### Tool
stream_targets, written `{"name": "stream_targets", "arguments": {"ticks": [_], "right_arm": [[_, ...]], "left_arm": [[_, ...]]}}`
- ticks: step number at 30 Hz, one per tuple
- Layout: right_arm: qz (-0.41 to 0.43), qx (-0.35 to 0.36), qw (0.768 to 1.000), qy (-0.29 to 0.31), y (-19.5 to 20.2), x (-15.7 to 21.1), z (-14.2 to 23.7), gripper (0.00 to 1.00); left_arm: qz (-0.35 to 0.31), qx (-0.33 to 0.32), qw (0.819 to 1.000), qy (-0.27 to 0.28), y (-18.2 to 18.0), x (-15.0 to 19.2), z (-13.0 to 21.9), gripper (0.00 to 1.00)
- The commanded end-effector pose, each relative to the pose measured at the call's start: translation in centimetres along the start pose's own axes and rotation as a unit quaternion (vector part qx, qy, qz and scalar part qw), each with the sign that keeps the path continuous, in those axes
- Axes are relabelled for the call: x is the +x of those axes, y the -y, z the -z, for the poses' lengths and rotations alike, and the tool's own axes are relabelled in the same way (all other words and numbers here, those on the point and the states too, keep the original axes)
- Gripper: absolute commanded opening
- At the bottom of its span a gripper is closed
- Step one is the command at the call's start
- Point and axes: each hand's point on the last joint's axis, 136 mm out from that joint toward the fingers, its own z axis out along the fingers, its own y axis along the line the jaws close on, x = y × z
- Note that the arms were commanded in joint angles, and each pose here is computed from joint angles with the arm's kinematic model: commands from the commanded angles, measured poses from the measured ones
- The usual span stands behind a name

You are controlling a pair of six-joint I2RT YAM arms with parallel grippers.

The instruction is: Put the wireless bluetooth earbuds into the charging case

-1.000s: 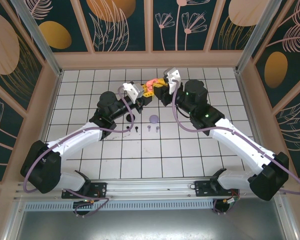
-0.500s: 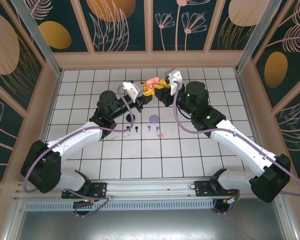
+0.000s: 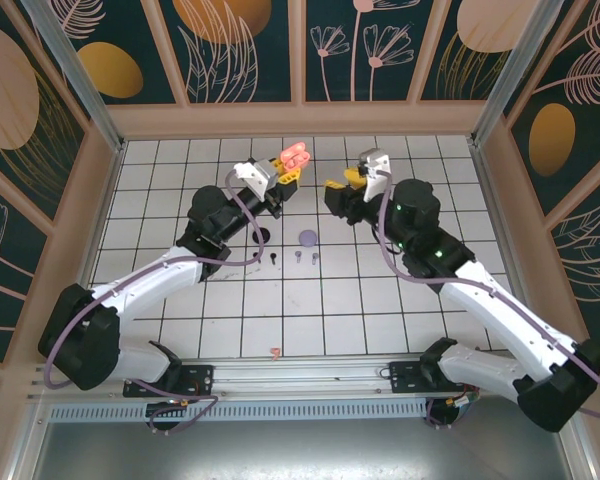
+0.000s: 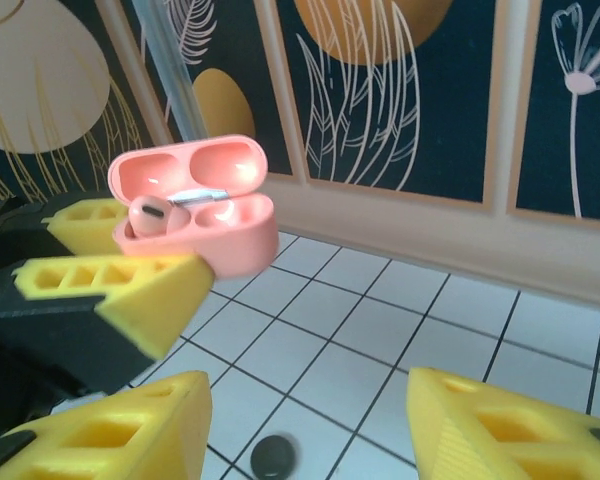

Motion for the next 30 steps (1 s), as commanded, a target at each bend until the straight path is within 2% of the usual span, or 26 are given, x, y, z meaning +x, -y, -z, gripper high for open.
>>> {"name": "stream_targets", "arguments": {"ticks": [1, 9, 15, 19, 24, 30], "right_arm": [[-0.069, 0.030, 0.996, -0.037, 1.3, 3.0, 0.5, 0.55], [-0.148, 0.032, 0.980, -0.125, 0.5, 10.3, 0.4, 0.54], [-0.196, 0.026, 0.953, -0.229, -3.2, 17.4, 0.1, 0.53], [-0.215, 0.055, 0.922, -0.319, -6.1, 22.3, 0.1, 0.53], [-0.226, 0.108, 0.875, -0.415, -9.3, 26.3, 1.2, 0.53], [-0.257, 0.131, 0.827, -0.483, -13.5, 29.4, 2.5, 0.52]], "left_arm": [[-0.003, -0.039, 0.999, 0.034, -1.2, -2.0, 0.6, 0.00], [0.006, -0.072, 0.997, 0.035, -2.5, -1.4, 0.8, 0.00], [0.021, -0.106, 0.994, 0.031, -4.9, -1.1, 1.4, 0.00], [0.036, -0.136, 0.990, 0.032, -7.4, -1.0, 2.4, 0.00], [0.033, -0.170, 0.985, 0.022, -9.4, -0.8, 3.7, 0.00], [0.033, -0.201, 0.979, 0.019, -11.0, -0.3, 4.8, 0.00]]}}
